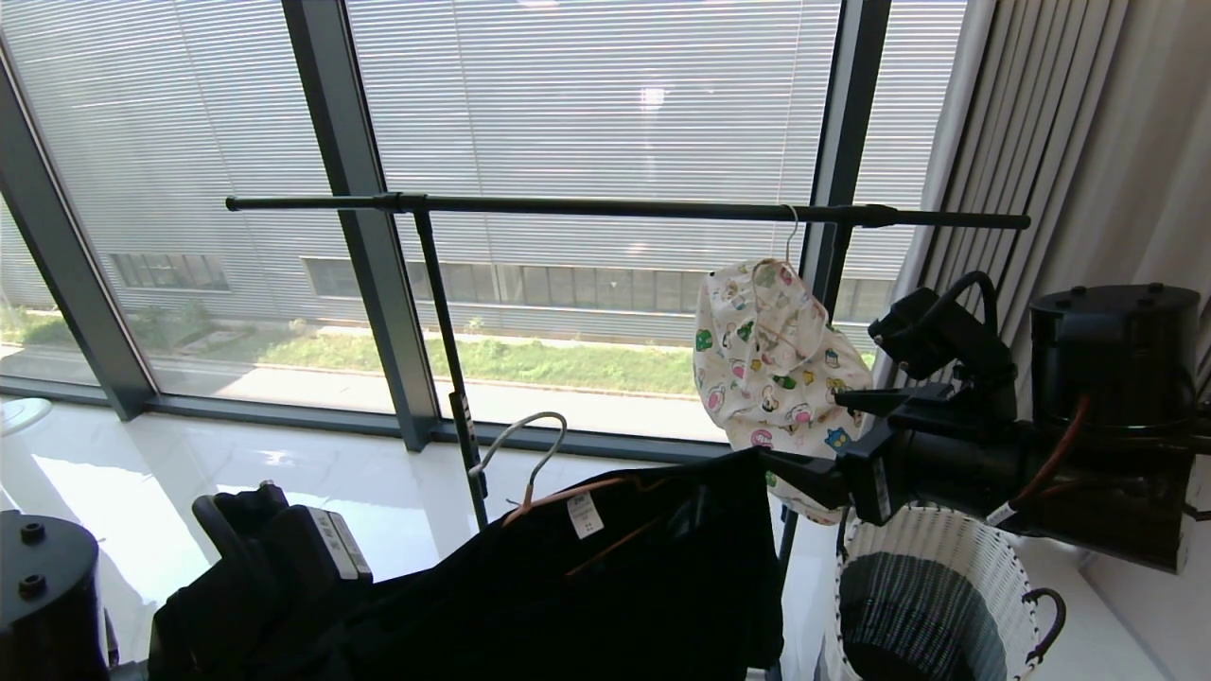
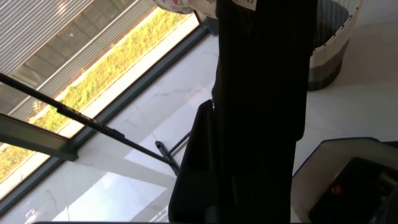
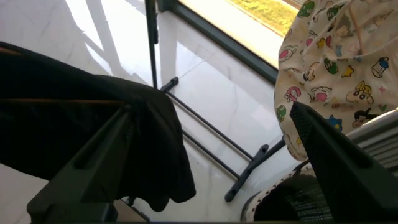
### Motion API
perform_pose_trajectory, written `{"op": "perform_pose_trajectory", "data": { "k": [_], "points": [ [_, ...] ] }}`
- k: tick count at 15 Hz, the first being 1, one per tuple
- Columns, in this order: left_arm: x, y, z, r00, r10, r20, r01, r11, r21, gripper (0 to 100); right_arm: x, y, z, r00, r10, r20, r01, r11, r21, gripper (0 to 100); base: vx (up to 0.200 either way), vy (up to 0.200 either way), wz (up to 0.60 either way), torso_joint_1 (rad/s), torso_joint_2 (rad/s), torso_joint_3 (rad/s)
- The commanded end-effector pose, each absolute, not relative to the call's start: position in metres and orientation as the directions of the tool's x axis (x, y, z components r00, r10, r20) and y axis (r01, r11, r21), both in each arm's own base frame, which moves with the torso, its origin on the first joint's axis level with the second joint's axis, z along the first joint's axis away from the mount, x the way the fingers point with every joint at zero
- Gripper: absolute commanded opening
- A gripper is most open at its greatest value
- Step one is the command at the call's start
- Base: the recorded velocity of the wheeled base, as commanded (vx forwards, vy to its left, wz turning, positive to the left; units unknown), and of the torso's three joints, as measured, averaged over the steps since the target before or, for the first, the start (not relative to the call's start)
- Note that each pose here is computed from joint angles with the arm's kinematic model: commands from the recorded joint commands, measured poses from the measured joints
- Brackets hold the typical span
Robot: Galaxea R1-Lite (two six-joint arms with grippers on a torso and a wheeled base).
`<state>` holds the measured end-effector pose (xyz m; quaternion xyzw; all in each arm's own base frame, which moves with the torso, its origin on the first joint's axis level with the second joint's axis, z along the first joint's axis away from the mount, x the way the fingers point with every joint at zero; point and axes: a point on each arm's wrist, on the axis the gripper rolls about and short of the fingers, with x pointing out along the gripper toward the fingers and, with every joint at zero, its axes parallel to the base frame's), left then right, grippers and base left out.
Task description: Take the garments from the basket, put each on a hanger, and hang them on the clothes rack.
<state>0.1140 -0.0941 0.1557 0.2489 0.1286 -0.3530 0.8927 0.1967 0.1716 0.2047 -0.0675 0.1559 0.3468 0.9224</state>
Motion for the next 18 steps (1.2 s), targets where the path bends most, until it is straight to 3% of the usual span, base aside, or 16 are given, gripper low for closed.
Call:
{"op": "perform_pose_trajectory", "data": {
  "k": [1,7,12,16,18],
  "points": [
    [0.114,-0.094,0.156,0.719,-0.567,-0.402,0.693,0.628,0.354,0,0.193,0.169,0.211,0.706,0.635,-0.312,-0.671,0.741,-0.01,100,0.0,0.0,0.0,0.0,0.0,0.0],
    [0.115,-0.095,0.158,0.72,-0.57,-0.397,0.693,0.628,0.355,0,0.169,0.153,0.223,0.586,0.733,-0.346,-0.766,0.64,0.058,100,0.0,0.0,0.0,0.0,0.0,0.0],
    [0.115,-0.096,0.16,0.72,-0.576,-0.388,0.693,0.627,0.355,0,0.168,0.15,0.222,0.583,0.728,-0.36,-0.766,0.64,0.055,100,0.0,0.0,0.0,0.0,0.0,0.0],
    [0.109,-0.112,0.17,0.621,-0.696,-0.36,0.782,0.522,0.34,0,0.168,0.149,0.217,0.561,0.718,-0.411,-0.816,0.564,-0.128,100,0.0,0.0,0.0,0.0,0.0,0.0],
    [0.106,-0.118,0.167,0.587,-0.717,-0.377,0.807,0.485,0.337,0,0.164,0.15,0.217,0.514,0.744,-0.426,-0.852,0.499,-0.157,100,0.0,0.0,0.0,0.0,0.0,0.0]
  ]
}}
